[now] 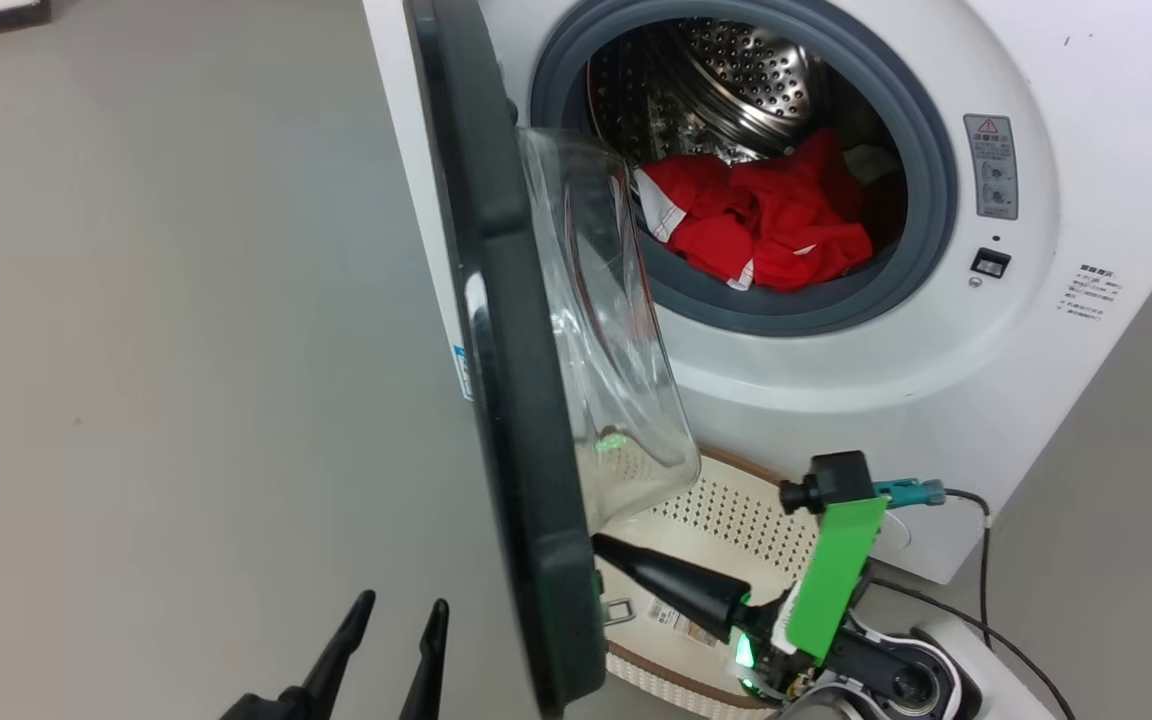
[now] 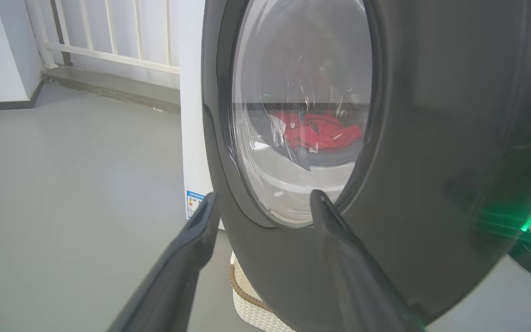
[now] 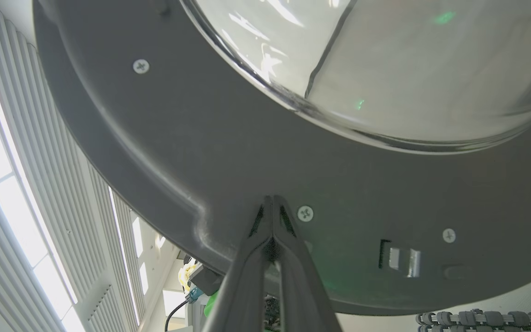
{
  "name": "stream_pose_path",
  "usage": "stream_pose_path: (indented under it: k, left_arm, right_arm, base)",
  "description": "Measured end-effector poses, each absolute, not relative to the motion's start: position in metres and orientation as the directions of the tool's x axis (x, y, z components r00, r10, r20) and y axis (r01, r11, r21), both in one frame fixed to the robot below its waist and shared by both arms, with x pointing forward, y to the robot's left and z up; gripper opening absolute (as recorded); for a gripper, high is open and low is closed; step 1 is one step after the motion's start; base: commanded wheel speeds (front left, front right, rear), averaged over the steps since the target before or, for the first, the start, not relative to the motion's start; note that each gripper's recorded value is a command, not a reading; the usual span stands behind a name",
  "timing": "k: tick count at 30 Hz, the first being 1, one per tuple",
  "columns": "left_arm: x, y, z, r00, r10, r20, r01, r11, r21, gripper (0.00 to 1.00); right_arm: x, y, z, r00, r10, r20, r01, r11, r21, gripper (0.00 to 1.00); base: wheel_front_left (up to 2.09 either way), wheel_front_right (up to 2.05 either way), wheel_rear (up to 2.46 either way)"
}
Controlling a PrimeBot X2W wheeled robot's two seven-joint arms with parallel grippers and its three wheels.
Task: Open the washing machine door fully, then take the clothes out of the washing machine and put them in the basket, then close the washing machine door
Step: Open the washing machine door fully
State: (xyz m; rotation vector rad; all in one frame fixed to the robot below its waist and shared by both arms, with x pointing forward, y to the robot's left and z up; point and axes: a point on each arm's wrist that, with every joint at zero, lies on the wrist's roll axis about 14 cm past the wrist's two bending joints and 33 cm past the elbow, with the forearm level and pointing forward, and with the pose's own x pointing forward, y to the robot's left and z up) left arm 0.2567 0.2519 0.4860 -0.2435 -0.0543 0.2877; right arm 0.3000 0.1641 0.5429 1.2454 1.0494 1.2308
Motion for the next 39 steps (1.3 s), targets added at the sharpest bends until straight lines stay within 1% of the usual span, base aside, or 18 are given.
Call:
stream_pose_path:
  k: [5,11,16,24,25,26,27,29,31,32,36,39]
  left_arm:
    - [0.251,0.263,0.486,0.940,0.341,0.010,-0.329,0.915,-0.235,1.00]
    - [0.250,0.267,0.488,0.934,0.357,0.013,-0.344,0.911,-0.229,1.00]
    - [0.250,0.269,0.489,0.930,0.366,0.014,-0.354,0.908,-0.226,1.00]
    - [0.251,0.269,0.489,0.930,0.367,0.015,-0.355,0.907,-0.226,1.00]
    - [0.251,0.269,0.490,0.930,0.367,0.016,-0.354,0.907,-0.226,1.00]
    - [0.251,0.269,0.490,0.930,0.367,0.017,-0.354,0.908,-0.226,1.00]
    - [0.251,0.269,0.490,0.930,0.367,0.018,-0.353,0.908,-0.227,1.00]
    - [0.251,0.269,0.491,0.930,0.367,0.020,-0.353,0.908,-0.227,1.00]
    - [0.251,0.269,0.491,0.930,0.366,0.021,-0.352,0.908,-0.228,1.00]
    - [0.250,0.269,0.491,0.930,0.366,0.021,-0.352,0.908,-0.229,1.00]
    - [0.250,0.269,0.489,0.931,0.366,0.020,-0.351,0.907,-0.232,1.00]
    - [0.250,0.268,0.489,0.932,0.362,0.020,-0.347,0.908,-0.233,1.00]
  right_arm:
    - [0.293,0.175,0.546,0.042,0.996,0.084,-0.086,-0.080,0.993,0.00]
    - [0.288,0.184,0.550,0.004,0.995,0.098,-0.081,-0.097,0.992,0.00]
    - [0.286,0.188,0.551,-0.012,0.995,0.099,-0.088,-0.099,0.991,0.00]
    - [0.286,0.189,0.550,-0.006,0.995,0.098,-0.082,-0.098,0.992,0.00]
    - [0.287,0.189,0.550,-0.004,0.995,0.096,-0.083,-0.096,0.992,0.04]
    - [0.287,0.188,0.549,0.000,0.996,0.094,-0.083,-0.094,0.992,0.18]
    - [0.288,0.188,0.549,0.006,0.996,0.092,-0.083,-0.092,0.992,0.36]
    - [0.290,0.188,0.548,0.018,0.996,0.085,-0.092,-0.083,0.992,1.00]
    - [0.292,0.187,0.546,0.031,0.996,0.079,-0.097,-0.075,0.992,1.00]
    - [0.296,0.185,0.544,0.052,0.996,0.070,-0.105,-0.064,0.992,1.00]
    - [0.303,0.180,0.539,0.092,0.995,0.046,-0.121,-0.035,0.992,1.00]
    - [0.307,0.172,0.528,0.135,0.991,0.020,-0.109,-0.005,0.994,1.00]
  base:
    - [0.00,0.00,0.00]
    - [0.00,0.00,0.00]
    - [0.00,0.00,0.00]
    - [0.00,0.00,0.00]
    - [0.00,0.00,0.00]
    - [0.00,0.00,0.00]
    - [0.00,0.00,0.00]
    - [0.00,0.00,0.00]
    - [0.00,0.00,0.00]
    - [0.00,0.00,0.00]
    - [0.00,0.00,0.00]
    - [0.00,0.00,0.00]
